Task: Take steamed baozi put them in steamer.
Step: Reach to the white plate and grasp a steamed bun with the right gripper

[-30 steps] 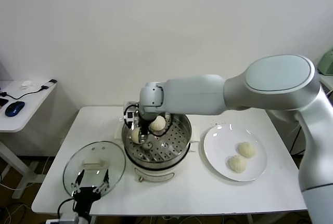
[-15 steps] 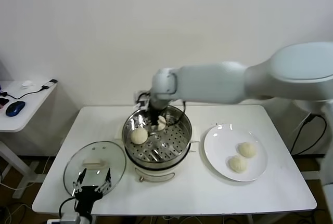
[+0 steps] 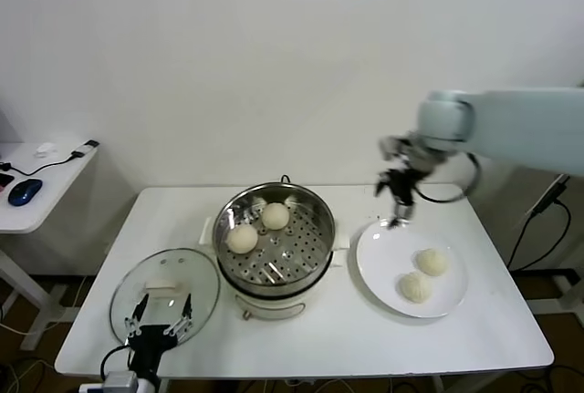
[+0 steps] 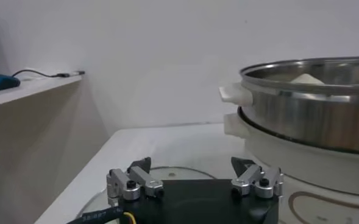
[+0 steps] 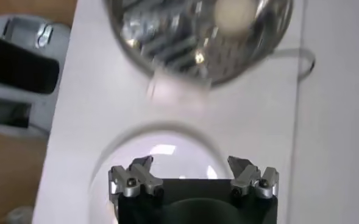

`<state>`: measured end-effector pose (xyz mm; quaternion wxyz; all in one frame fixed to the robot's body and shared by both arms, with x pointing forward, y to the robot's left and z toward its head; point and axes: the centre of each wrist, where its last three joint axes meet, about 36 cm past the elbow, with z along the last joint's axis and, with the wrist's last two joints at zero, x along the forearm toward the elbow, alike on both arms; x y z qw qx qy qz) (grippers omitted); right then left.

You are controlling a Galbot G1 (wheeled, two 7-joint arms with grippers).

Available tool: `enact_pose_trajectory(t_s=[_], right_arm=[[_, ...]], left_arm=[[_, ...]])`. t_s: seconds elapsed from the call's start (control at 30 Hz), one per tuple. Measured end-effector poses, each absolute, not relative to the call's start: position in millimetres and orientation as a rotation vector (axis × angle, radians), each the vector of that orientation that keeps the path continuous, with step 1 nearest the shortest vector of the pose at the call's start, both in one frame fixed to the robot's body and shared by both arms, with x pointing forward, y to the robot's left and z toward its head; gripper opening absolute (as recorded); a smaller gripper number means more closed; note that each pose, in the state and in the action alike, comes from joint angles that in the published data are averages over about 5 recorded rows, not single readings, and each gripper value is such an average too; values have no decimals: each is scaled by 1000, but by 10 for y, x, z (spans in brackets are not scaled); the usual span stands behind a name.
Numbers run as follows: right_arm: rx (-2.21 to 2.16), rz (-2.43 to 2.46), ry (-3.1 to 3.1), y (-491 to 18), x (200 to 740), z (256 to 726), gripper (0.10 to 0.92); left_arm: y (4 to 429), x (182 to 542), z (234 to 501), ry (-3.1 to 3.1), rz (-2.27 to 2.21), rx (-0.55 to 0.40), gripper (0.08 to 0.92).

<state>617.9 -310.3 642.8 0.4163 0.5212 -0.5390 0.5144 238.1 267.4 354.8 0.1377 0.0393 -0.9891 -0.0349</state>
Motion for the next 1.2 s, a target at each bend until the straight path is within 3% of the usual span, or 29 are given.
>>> enact_pose_trajectory(t_s=[0.6, 1.2], right_arm=[[1253, 1185, -1317, -3630, 5896, 5153, 823], [1224, 1178, -1346, -3538, 5906, 4636, 823]], left_arm=[[2723, 2339, 3488, -2845, -105, 136, 823], [2718, 2316, 3468, -2838, -108, 136, 823]])
